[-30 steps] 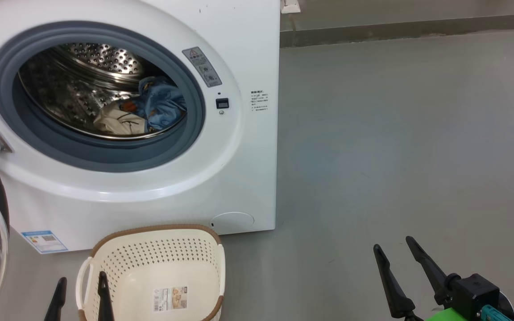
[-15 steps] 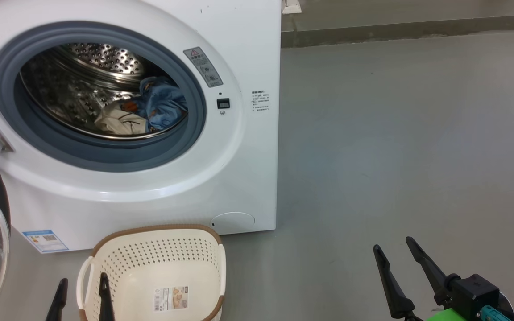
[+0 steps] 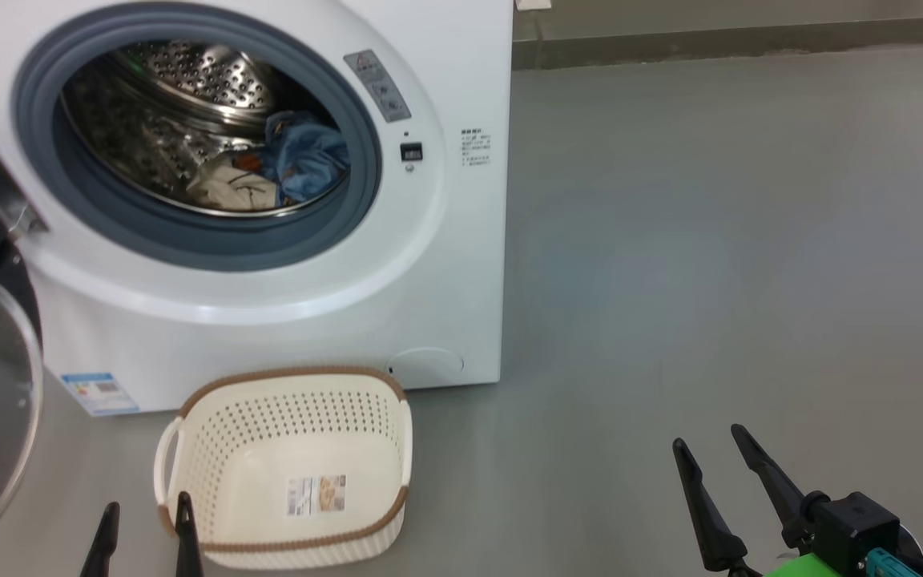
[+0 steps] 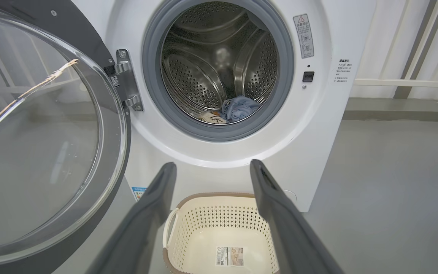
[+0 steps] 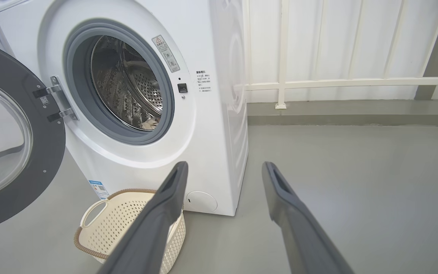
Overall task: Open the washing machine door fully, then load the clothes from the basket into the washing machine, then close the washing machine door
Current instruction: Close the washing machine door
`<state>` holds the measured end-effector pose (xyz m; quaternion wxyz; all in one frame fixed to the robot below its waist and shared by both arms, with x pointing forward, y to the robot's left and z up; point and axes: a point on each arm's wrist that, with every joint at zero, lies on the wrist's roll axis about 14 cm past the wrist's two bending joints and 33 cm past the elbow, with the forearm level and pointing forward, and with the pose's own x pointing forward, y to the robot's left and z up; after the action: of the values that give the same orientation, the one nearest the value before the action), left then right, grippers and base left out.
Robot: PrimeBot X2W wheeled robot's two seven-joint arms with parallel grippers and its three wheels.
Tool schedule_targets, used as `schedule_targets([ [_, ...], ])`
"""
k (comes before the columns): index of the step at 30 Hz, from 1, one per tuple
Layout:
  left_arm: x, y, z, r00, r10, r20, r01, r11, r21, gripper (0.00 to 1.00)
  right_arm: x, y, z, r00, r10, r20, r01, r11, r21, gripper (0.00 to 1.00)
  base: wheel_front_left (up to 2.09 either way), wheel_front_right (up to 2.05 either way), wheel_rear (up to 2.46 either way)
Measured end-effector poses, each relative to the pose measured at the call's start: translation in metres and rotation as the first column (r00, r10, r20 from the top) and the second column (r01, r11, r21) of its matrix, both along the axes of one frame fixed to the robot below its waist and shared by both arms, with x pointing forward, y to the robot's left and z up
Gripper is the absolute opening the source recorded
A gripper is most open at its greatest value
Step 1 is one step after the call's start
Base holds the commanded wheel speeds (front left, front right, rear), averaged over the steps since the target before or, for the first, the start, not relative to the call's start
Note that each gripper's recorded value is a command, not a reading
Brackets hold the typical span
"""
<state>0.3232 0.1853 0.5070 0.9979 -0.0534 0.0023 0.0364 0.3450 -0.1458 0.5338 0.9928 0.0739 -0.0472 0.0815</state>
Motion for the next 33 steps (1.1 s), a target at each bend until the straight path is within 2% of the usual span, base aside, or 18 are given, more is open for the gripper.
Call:
schedule_targets([
  [7,-0.003,0.004,-0.004,1.000,0.013,-0.013,-0.013,1.000,0.001,1.00,0.003,0.002,-0.002,1.000,0.008,-0.006,-0.008,1.000,-0.001,1.00,-1.87,1.85,0.02],
  [13,-0.004,0.010,-0.006,0.999,0.039,-0.022,-0.039,0.999,-0.020,1.00,0.005,0.002,-0.002,1.000,0.008,-0.007,-0.008,1.000,-0.002,1.00,-1.00,1.00,0.00],
  [18,-0.005,0.016,-0.006,0.997,0.068,-0.022,-0.069,0.996,-0.051,1.00,0.007,0.001,-0.002,1.000,0.005,-0.008,-0.005,1.000,-0.003,1.00,-0.21,0.21,0.00],
  [33,-0.014,0.027,-0.007,0.994,0.107,-0.024,-0.108,0.993,-0.047,1.00,0.014,0.011,-0.002,0.999,0.038,-0.007,-0.038,0.999,-0.005,1.00,0.00,0.00,0.00],
])
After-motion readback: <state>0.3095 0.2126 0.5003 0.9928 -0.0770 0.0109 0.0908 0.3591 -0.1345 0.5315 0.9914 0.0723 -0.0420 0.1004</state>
